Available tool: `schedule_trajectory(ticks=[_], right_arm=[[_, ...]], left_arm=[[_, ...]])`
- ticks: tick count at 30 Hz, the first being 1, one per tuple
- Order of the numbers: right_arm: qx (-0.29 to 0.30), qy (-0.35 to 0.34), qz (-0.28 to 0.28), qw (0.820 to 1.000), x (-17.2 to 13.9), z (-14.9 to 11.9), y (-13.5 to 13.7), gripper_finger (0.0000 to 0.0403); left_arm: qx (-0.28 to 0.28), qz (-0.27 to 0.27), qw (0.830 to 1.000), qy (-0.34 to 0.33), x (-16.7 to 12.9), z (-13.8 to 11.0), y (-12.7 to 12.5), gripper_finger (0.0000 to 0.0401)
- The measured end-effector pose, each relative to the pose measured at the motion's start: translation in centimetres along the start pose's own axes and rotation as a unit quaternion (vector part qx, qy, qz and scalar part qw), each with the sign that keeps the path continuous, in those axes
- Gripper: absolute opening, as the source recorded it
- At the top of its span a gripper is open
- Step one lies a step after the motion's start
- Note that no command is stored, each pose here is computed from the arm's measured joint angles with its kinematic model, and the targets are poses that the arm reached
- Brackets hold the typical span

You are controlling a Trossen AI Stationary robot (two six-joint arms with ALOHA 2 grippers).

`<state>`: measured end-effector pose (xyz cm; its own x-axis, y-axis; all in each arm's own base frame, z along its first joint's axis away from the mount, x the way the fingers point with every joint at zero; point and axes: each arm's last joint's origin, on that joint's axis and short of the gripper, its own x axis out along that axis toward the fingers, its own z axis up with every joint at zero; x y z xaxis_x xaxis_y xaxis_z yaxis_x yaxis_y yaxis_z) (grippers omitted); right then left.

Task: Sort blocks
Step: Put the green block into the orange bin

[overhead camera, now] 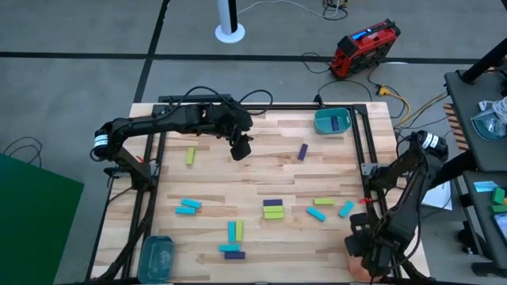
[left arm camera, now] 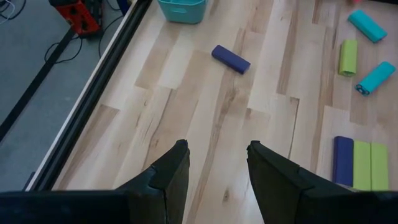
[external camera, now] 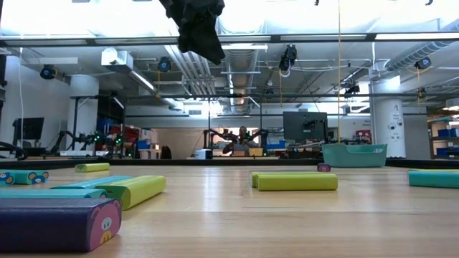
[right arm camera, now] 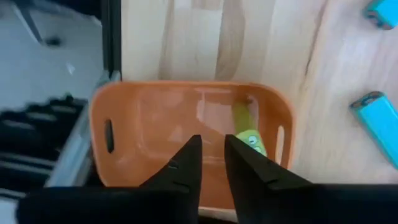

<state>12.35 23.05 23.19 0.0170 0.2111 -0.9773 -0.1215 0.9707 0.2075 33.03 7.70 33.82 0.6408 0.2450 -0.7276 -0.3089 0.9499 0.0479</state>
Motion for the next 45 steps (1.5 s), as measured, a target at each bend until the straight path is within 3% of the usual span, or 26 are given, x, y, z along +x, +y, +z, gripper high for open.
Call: schedule_trajectory(ticks=[5,10,17,22,29,45], right_arm=[[0.061,-0.048,0.004,0.997,-1.9,-0.3,-0.5,0.002],[0.119,-0.061,-0.062,0.989,-2.5,-0.7,-2.0,0.0009],[0.079,-0.023,-0.093,0.992,-0.8,-0.1,-2.1,0.0008],[0.082,-0.006,-0.078,0.994,-0.2,0.0,-1.7,0.0008],[0.088,0.012,-0.106,0.99,1.3,0.2,-1.5,0.0008],[0.11,0.017,-0.081,0.99,1.4,0.2,-0.9,0.0008]], left_arm=[[0.0,0.0,1.0,0.0,0.0,0.0,0.0,0.0142],[0.0,0.0,1.0,-0.001,0.0,0.0,0.0,0.0142],[-0.002,0.011,1.0,-0.002,0.0,0.0,0.0,0.0142],[-0.005,0.011,1.0,-0.002,0.0,0.0,0.0,0.0142],[-0.006,0.012,1.0,-0.002,0.0,0.0,0.0,0.0142],[-0.002,0.013,1.0,-0.002,0.0,0.0,0.0,0.0142]])
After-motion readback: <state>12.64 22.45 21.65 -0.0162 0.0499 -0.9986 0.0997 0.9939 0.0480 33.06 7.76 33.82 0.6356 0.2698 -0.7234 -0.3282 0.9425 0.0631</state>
